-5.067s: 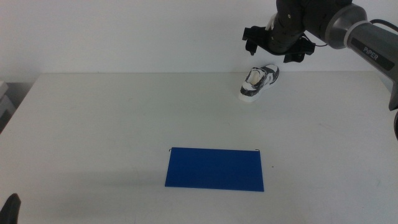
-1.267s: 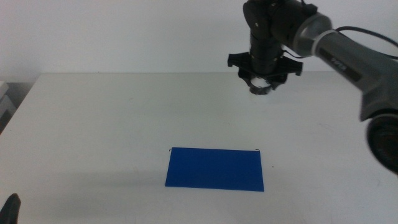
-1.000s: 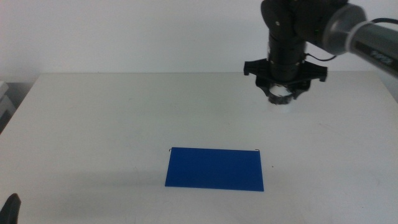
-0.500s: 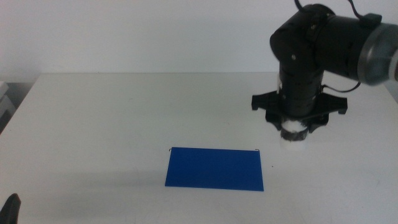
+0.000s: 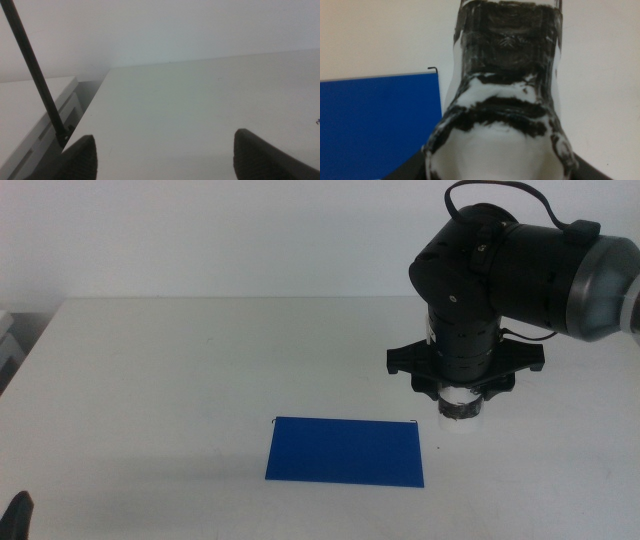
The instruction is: Use one arm to grab the shoe from the table and place it on the mat.
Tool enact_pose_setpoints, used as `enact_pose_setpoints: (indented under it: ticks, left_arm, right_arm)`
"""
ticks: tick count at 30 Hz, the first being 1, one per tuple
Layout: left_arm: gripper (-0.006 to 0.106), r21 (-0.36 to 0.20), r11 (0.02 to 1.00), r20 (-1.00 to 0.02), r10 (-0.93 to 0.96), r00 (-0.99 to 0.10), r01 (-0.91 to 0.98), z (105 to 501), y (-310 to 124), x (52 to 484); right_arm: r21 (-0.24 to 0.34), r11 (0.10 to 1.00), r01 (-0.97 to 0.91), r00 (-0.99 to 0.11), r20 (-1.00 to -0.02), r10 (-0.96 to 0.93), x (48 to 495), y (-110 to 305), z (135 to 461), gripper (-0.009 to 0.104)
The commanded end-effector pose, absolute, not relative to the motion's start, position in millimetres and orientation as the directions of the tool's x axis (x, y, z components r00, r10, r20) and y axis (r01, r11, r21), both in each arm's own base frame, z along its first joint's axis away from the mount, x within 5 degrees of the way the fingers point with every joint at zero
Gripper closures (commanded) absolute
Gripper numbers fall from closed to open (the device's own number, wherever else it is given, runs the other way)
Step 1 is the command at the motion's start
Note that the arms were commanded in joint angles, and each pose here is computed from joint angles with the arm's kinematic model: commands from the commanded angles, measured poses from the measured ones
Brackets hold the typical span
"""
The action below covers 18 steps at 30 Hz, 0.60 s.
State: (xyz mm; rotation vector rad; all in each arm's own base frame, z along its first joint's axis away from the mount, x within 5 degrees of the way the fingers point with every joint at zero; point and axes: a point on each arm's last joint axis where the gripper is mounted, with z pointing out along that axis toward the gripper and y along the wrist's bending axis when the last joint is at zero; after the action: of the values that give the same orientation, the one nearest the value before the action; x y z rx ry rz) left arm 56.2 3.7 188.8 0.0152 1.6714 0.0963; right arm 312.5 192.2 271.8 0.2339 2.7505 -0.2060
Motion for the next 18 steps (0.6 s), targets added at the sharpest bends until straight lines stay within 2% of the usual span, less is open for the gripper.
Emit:
enact_pose_setpoints:
  ticks: [1,8,18]
  left_arm:
    - [0.007,0.06,0.997,-0.998,0.06,-0.002,-0.04,196,3,55]
    - [0.007,0.06,0.997,-0.998,0.06,-0.002,-0.04,196,3,55]
    - [0.007,0.06,0.997,-0.998,0.06,-0.002,-0.04,196,3,55]
  right_arm:
    - [-0.097,0.977,0.191,-0.879,-0.459,0.126,310,185,299,0.095]
    - [-0.088,0.986,0.142,-0.898,-0.43,0.091,308,187,298,0.095]
    - [0.012,0.997,0.078,-0.895,-0.44,0.076,304,205,299,0.095]
